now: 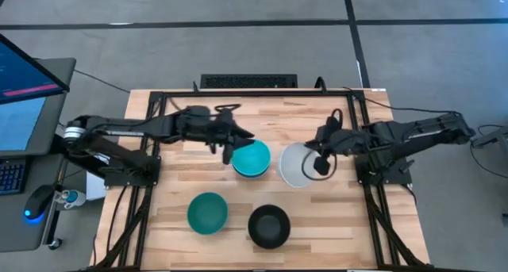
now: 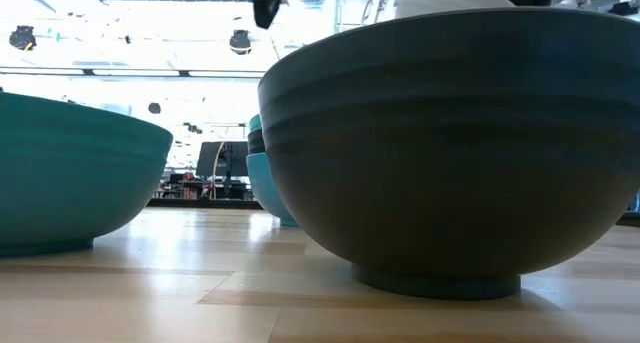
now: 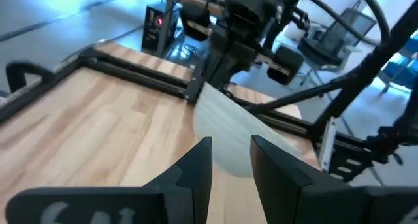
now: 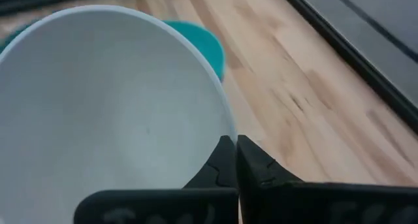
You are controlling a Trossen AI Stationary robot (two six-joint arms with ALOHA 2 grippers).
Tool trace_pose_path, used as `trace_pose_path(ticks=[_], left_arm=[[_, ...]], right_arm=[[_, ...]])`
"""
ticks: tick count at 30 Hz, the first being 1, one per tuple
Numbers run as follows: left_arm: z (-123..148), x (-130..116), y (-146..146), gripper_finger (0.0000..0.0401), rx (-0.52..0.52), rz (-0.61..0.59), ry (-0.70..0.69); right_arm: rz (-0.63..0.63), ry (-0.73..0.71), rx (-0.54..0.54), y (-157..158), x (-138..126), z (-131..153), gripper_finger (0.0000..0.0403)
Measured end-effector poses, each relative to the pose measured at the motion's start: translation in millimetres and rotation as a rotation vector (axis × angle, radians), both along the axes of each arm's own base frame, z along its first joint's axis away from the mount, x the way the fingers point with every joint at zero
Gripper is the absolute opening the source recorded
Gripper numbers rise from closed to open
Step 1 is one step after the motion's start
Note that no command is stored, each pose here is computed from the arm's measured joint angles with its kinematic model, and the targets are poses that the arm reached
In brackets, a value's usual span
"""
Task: Nest bowls inside each other
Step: Stack the white bowl on top of the light blue bowl
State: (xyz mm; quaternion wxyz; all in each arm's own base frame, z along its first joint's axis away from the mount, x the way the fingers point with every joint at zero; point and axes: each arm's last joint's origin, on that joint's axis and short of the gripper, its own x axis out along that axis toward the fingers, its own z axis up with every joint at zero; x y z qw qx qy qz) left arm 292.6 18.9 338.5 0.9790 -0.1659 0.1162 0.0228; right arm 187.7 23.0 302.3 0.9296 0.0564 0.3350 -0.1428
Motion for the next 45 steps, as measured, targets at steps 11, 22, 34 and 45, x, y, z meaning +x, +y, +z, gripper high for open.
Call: trace_pose_path(ticks=[11,22,34,45], left_arm=[[-9.3,-36.4,-3.9,0.0096,0.041,-0.058,0.046],[-10.0,-63.8,2.4,0.0096,0.117,-0.124,0.171],[5.3,-109.2,24.0,0.0096,0.223,-0.061,0.176],[3.0,-127.9,59.5,0.0096,0.173,-0.136,0.154]], right_arm=[[0.013,-0.077,0.091,-28.8,70.1,1.5,0.0003],[0.058,0.042,0.071,-42.7,128.3,5.7,0.0003],[-0.013,0.045,0.144,-77.1,128.7,8.2,0.0003],[0.046,0.201,0.150,-90.5,163.9,-12.6,0.0003]])
